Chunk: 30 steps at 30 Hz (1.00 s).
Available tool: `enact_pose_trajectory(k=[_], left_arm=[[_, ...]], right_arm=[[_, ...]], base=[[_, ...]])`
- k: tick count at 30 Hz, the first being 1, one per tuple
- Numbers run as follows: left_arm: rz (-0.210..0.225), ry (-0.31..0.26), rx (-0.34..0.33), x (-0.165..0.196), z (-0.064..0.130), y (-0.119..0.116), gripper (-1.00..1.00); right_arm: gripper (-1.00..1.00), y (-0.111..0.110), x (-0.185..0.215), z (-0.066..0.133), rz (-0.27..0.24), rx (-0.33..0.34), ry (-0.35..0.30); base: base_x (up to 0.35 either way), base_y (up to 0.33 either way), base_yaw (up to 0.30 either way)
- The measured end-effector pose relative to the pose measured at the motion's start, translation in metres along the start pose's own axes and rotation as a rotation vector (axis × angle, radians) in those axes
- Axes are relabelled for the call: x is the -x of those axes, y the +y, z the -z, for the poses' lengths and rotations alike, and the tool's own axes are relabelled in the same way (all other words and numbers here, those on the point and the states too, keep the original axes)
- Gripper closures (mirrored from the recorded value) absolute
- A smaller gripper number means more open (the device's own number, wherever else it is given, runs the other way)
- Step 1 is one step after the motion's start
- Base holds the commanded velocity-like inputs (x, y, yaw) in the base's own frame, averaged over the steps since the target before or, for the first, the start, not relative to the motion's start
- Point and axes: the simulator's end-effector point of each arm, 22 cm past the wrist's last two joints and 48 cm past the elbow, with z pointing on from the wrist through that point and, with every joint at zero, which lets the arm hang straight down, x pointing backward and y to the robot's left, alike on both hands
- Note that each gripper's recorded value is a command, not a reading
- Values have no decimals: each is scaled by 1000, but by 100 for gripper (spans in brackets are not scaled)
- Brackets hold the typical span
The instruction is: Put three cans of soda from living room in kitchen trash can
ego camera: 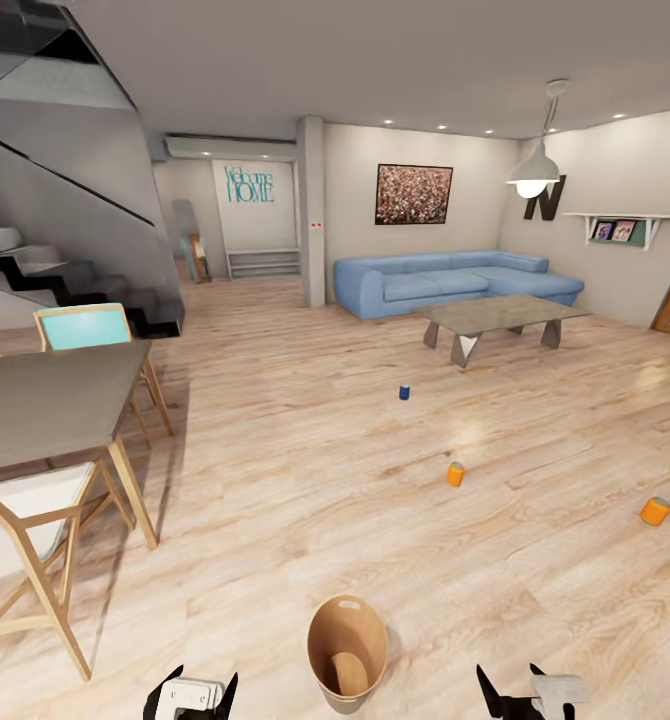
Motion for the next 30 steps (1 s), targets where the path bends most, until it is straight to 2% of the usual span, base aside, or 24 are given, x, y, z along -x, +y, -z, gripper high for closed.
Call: enact_pose_trajectory(k=[4, 7, 22, 30], left_arm=[[0, 0, 0, 0, 0, 0, -100], [1, 0, 1, 0, 0, 0, -100], [0, -1, 2, 0, 0, 0, -100], [0, -1, 2, 1, 0, 0, -100]], right_arm=[[-100, 4, 0, -1, 5, 11, 2], [-100, 18, -2, -2, 26, 47, 9], [-100, 25, -4, -3, 28, 62, 14], [-100, 26, -4, -3, 27, 62, 14]], base=[[0, 0, 7], [0, 0, 2], [0, 0, 9], [0, 0, 158]])
